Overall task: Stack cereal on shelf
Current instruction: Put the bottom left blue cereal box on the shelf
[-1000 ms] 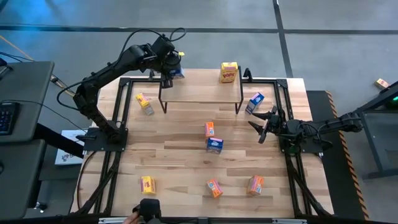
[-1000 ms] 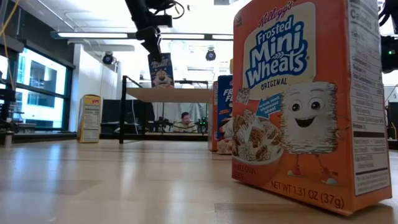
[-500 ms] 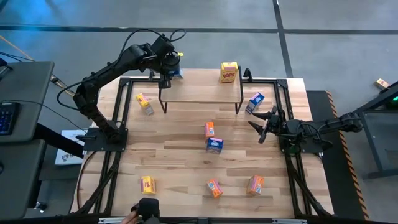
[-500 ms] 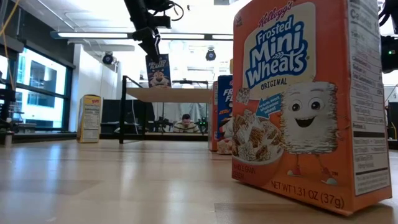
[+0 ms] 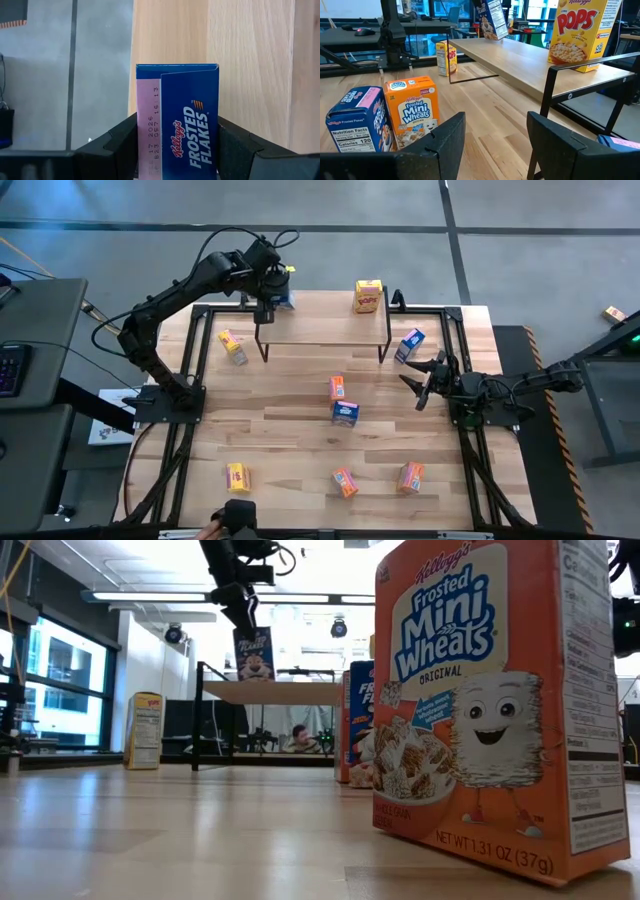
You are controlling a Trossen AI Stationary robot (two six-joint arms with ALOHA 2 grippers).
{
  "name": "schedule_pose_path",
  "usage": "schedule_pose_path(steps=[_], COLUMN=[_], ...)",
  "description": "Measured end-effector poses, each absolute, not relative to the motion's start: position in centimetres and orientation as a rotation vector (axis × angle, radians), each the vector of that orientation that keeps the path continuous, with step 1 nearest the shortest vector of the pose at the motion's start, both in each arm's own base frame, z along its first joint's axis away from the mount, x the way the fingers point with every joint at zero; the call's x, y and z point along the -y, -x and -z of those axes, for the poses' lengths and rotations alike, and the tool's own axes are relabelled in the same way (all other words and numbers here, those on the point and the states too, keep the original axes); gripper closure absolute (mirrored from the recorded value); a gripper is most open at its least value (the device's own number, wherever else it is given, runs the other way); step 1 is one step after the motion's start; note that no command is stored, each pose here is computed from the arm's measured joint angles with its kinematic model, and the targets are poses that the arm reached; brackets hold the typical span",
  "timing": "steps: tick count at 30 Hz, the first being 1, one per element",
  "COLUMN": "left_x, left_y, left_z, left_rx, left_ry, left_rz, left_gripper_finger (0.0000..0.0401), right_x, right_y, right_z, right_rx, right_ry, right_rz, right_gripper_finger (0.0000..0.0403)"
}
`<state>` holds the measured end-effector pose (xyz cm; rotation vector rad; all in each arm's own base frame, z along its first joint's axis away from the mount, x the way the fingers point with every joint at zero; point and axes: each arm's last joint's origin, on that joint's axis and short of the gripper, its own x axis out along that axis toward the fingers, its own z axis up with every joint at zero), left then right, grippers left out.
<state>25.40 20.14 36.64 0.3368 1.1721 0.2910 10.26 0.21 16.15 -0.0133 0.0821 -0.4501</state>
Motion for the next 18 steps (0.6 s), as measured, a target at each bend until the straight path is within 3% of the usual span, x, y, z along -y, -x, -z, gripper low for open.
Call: schedule_pose_path(steps=[18], left_x=[-20.4], left_y=[-25.22], left_z=[-36.61], left_rx=[-1.163], left_ry=[-0.318], left_rz=[-0.285], left_gripper_finger=[0.0199], right_x=[-0.21], right_y=[-10.26], right_z=[-16.15], right_rx=[-0.082], right_ry=[0.013], right_rz=[0.45], right_gripper_finger=[0.0199])
